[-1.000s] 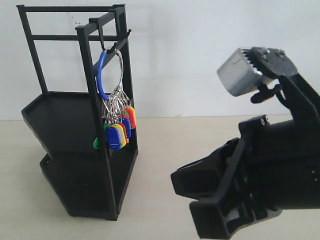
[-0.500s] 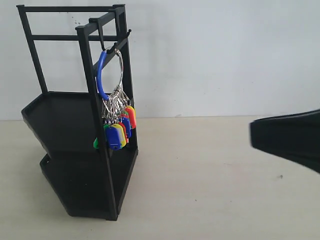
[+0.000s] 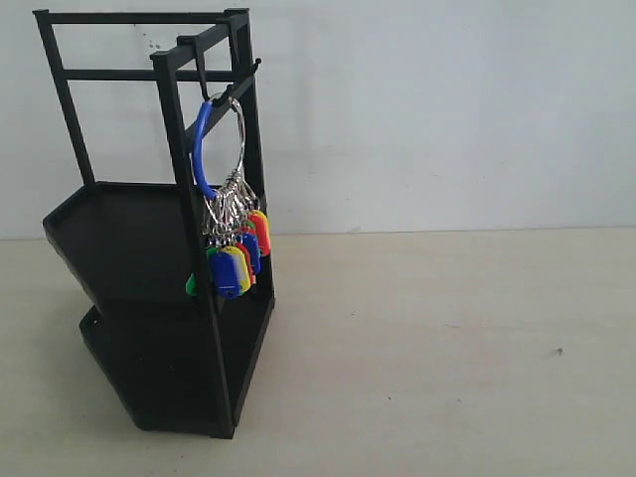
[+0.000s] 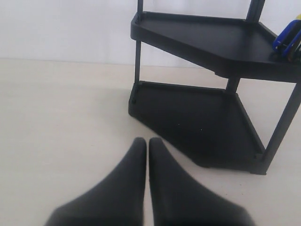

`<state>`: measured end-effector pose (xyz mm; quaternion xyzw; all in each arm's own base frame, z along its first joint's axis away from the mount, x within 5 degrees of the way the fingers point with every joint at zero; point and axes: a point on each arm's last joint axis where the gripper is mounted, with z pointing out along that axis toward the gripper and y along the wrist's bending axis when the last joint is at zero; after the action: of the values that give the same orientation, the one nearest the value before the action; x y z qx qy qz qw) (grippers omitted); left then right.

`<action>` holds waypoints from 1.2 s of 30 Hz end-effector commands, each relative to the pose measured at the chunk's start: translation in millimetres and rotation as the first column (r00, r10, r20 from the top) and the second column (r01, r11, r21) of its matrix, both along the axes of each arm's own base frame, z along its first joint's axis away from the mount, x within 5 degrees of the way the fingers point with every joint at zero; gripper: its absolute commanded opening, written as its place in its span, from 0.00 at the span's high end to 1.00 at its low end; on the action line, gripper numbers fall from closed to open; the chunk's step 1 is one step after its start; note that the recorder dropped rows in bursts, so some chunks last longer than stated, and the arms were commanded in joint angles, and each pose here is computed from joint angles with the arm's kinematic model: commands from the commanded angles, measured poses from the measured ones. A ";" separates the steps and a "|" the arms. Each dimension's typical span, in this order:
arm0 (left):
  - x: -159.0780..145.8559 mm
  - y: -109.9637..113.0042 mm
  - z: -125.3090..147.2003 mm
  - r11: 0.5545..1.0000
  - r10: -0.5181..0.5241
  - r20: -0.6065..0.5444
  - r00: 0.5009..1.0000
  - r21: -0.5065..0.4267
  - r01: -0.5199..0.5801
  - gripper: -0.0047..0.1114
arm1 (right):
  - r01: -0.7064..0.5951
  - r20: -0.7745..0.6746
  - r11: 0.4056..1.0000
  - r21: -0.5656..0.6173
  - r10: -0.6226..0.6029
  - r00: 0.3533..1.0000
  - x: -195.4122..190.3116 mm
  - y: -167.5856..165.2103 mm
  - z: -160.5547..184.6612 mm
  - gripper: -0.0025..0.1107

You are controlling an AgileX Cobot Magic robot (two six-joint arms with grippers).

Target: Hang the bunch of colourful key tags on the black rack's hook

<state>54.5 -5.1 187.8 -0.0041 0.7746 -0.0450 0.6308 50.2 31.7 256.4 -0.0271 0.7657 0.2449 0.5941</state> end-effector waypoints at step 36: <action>0.0 0.3 -0.5 1.000 0.002 0.003 1.000 0.008 -0.002 0.92 | 0.245 0.221 0.968 -0.049 -0.228 0.948 -2.1 -22.8 -19.1 0.98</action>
<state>54.5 -5.1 187.8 -0.0041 0.7746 -0.0450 0.6308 47.1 13.7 237.8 0.0110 0.7100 0.1695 0.6834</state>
